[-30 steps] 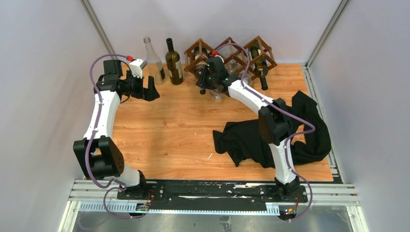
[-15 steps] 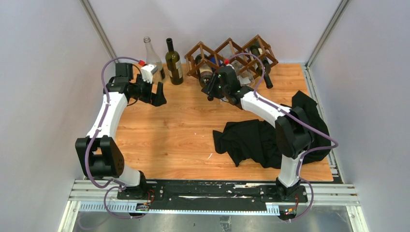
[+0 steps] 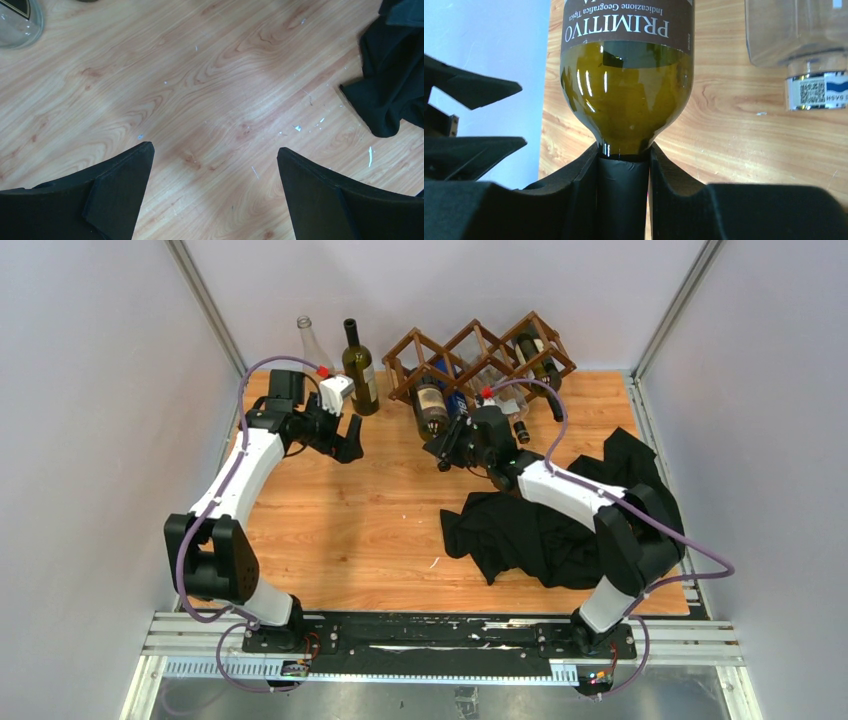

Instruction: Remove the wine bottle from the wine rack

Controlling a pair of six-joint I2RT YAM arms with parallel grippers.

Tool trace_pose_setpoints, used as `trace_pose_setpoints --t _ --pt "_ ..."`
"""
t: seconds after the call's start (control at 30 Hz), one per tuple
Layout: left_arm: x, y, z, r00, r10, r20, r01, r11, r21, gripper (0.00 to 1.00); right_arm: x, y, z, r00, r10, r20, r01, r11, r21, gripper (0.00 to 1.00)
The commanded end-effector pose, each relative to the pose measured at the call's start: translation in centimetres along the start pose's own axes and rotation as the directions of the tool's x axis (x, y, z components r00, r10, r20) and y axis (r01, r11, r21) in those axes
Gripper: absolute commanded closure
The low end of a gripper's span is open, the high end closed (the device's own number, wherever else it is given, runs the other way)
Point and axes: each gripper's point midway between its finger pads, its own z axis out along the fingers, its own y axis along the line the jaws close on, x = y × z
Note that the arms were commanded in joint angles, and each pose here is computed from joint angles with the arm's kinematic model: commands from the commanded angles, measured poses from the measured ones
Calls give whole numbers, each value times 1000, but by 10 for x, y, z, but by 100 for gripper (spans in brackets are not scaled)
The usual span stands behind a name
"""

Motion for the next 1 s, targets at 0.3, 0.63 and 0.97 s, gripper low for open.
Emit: trace_pose_setpoints --t 0.3,0.63,0.97 --pt "-6 0 -1 997 74 13 -74 997 -21 0 7 43 -60 1000 -19 18 22 990 -140 100" --pt "-5 -19 -19 987 150 64 -152 988 21 0 23 44 -107 998 -56 -27 53 993 -107 100" --pt "18 -75 -42 872 475 120 -488 861 139 0 57 41 -147 953 -207 -219 203 978 -40 100"
